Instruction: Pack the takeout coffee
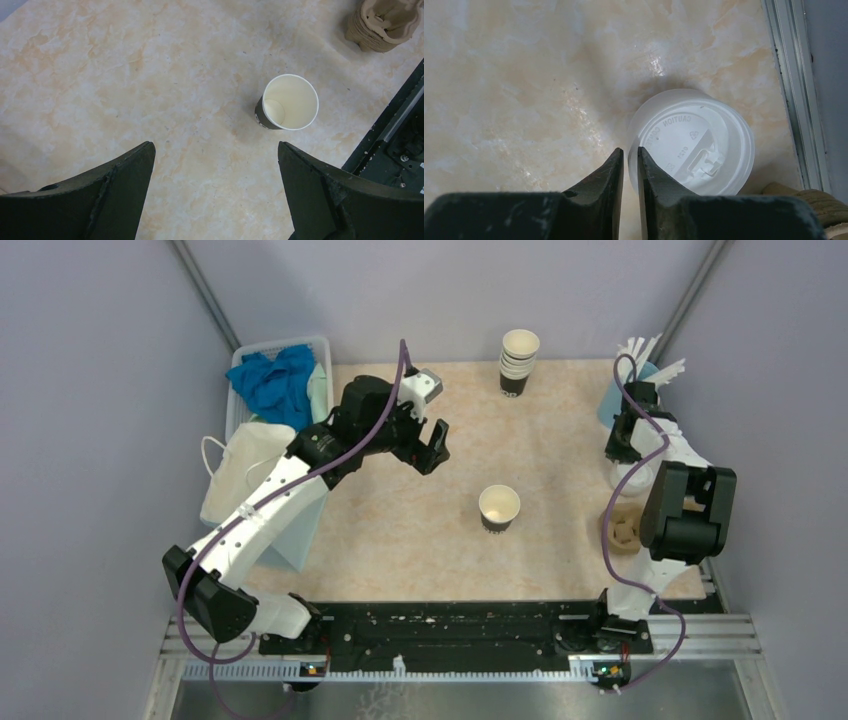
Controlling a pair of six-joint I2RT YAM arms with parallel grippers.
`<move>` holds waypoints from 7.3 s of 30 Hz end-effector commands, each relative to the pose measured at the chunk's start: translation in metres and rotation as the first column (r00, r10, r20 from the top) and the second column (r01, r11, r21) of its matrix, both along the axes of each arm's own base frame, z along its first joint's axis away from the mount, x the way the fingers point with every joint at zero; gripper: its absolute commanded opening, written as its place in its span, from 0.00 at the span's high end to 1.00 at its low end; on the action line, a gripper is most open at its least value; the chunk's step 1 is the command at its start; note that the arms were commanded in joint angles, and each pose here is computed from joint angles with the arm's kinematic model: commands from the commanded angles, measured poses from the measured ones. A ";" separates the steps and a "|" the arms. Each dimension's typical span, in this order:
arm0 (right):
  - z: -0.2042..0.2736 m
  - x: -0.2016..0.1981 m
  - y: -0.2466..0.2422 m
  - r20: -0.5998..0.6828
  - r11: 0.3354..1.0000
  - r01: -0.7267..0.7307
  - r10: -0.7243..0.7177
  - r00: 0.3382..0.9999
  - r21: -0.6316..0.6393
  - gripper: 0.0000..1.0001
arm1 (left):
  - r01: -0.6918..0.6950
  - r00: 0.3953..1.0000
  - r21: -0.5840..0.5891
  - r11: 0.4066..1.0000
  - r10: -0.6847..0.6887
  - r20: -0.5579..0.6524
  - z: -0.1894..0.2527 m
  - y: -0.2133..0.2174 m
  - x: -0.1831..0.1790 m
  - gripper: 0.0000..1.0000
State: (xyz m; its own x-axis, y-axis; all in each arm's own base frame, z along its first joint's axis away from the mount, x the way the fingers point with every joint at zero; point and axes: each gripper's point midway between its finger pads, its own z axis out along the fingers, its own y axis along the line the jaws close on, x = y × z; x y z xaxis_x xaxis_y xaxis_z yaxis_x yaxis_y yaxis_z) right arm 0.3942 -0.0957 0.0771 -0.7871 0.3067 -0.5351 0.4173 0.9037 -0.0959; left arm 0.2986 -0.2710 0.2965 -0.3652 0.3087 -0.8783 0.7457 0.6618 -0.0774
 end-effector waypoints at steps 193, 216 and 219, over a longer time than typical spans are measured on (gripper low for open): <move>0.272 -0.238 0.121 0.649 0.924 -0.378 0.259 0.716 0.048 0.26 | -0.177 0.896 0.153 0.972 0.224 -0.384 -0.086 -0.144 -0.023 0.26; 0.247 -0.234 0.137 0.643 0.898 -0.423 0.255 0.722 0.119 0.24 | -0.112 0.887 0.289 0.951 0.227 -0.402 -0.128 -0.140 -0.034 0.16; 0.244 -0.234 0.137 0.641 0.898 -0.422 0.252 0.725 0.124 0.24 | -0.104 0.888 0.290 0.951 0.220 -0.404 -0.128 -0.141 -0.034 0.15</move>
